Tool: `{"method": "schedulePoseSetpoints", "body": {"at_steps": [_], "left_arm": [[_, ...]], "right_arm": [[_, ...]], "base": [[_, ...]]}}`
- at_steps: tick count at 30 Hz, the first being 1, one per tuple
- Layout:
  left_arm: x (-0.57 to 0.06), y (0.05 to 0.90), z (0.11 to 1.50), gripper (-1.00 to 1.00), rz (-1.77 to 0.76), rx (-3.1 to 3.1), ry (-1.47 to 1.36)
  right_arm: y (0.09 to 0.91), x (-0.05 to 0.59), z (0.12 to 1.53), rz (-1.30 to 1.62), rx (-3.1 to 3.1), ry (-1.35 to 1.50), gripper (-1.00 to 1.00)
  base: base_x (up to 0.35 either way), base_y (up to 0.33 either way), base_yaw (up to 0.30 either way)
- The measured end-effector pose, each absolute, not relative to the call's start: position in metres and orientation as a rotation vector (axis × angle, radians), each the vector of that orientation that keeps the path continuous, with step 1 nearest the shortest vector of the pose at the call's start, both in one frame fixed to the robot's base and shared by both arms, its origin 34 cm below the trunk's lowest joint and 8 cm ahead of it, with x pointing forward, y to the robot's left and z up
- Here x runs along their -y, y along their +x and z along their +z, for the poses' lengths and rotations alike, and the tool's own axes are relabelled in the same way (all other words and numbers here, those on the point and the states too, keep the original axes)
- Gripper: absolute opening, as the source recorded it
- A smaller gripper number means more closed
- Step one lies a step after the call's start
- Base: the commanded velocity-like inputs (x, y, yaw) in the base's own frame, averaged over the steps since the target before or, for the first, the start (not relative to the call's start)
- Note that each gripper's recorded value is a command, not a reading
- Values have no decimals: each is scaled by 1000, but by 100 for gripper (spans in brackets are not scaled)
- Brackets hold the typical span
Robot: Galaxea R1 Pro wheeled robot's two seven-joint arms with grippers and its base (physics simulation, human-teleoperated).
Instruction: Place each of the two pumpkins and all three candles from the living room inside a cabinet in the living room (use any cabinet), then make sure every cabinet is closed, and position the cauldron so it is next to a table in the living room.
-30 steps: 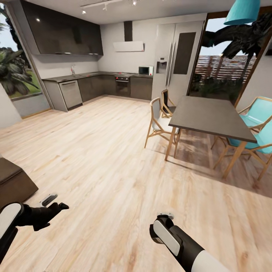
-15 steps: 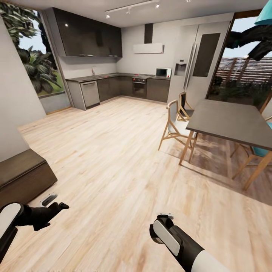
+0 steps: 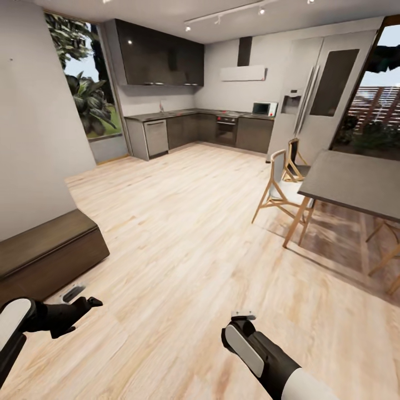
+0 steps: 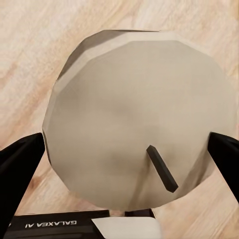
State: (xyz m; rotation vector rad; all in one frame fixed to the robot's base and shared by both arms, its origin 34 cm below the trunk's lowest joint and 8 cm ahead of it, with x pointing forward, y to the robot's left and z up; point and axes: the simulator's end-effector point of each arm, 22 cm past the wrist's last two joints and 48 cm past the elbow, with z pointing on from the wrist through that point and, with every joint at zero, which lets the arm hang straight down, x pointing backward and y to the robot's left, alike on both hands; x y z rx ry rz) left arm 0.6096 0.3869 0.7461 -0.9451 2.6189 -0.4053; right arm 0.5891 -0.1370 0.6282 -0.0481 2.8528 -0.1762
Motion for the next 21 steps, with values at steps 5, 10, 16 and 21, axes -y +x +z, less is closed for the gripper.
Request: {"method": "schedulePoseSetpoints", "body": {"at_steps": [5, 10, 16, 21], "left_arm": [[-387, 610, 747, 100, -406, -2617, -946], [-387, 610, 747, 100, -408, -2616, -946], [-387, 610, 747, 100, -408, -2617, -946], [-387, 610, 747, 100, -408, -2617, -945]], "right_arm": [[589, 137, 628, -181, -2852, -50, -100], [589, 134, 629, -180, -2851, -56, -100], [589, 133, 629, -180, -2851, -57, -100], [589, 133, 629, -180, -2851, -57, -100]], "base": [[-235, 215, 163], [-234, 237, 264], [-190, 264, 273], [-104, 305, 274]]}}
